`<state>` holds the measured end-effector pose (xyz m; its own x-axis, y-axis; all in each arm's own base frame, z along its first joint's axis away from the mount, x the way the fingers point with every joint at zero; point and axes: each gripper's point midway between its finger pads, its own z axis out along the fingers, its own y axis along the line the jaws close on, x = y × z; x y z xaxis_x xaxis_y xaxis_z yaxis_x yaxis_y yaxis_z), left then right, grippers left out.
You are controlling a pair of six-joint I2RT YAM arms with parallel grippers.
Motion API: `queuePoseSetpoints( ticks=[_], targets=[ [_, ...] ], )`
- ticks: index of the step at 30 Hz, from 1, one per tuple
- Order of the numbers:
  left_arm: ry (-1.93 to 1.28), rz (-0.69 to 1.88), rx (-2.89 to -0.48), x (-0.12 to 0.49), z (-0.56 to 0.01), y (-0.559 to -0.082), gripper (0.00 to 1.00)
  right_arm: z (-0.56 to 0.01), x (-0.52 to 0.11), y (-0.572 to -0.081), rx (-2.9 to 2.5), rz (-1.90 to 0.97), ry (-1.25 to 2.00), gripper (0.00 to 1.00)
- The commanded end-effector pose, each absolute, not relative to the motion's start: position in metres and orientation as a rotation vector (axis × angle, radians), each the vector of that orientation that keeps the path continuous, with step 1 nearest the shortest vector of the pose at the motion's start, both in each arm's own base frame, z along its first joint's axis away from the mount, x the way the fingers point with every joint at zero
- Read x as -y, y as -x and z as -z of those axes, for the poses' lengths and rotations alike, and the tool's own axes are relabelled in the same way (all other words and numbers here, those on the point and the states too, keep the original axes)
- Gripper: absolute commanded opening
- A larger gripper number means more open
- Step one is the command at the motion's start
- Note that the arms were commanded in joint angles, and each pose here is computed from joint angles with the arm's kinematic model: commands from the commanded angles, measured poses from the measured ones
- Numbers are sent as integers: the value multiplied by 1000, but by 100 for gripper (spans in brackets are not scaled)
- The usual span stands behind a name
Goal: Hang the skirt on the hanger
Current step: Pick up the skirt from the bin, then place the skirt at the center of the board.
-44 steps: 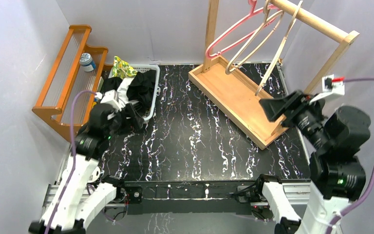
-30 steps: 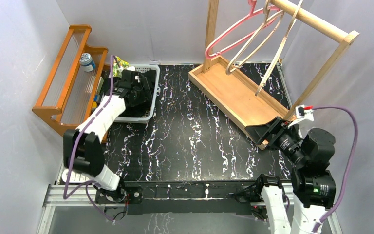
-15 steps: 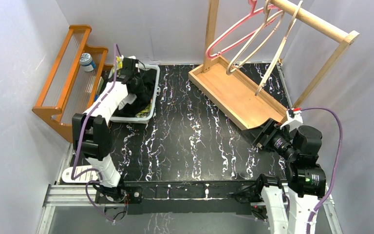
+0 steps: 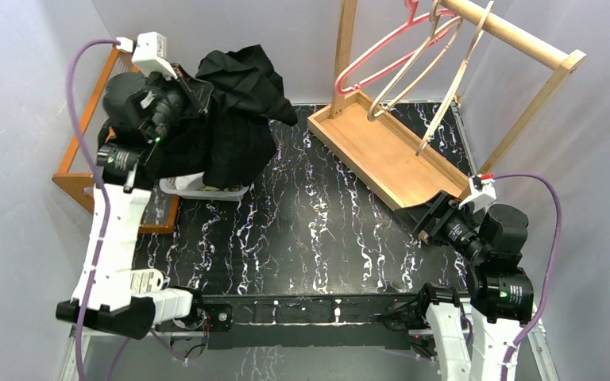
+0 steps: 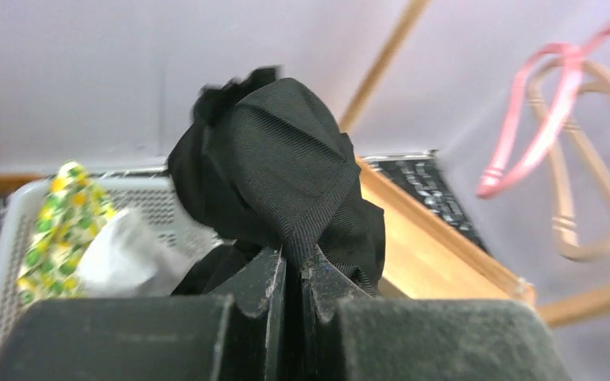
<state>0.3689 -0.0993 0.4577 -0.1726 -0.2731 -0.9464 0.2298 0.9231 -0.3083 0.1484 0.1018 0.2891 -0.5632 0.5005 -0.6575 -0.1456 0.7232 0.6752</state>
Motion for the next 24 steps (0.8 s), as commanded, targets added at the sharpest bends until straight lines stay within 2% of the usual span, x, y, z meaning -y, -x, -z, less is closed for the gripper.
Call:
queuePoseSetpoints(
  ticks=[1,4,7,14,17,21,24],
  targets=[
    [-146,693,-1500,134,-526,-314,0,-311,-105,-156,-1933,-899,-218,81],
    [-140,770,-1481,138,-537,-290,0,-305,-104,-160,-1940,-910,-263,82],
    [-98,844,-1527,142,-524,-278,0,-296,-103,-166,-1947,-937,-347,81],
    [38,868,-1754,141,-440,-284,0,-289,-107,-169,-1938,-971,-334,81],
    [-35,1027,-1818,164,-411,-275,0,-279,-113,-167,-1967,-1001,-281,82],
    [-172,1273,-1769,193,-402,-258,0,-272,-113,-162,-1972,-966,-208,98],
    [-223,1375,-1778,207,-400,-246,0,-269,-116,-161,-1988,-979,-163,98]
  ],
)
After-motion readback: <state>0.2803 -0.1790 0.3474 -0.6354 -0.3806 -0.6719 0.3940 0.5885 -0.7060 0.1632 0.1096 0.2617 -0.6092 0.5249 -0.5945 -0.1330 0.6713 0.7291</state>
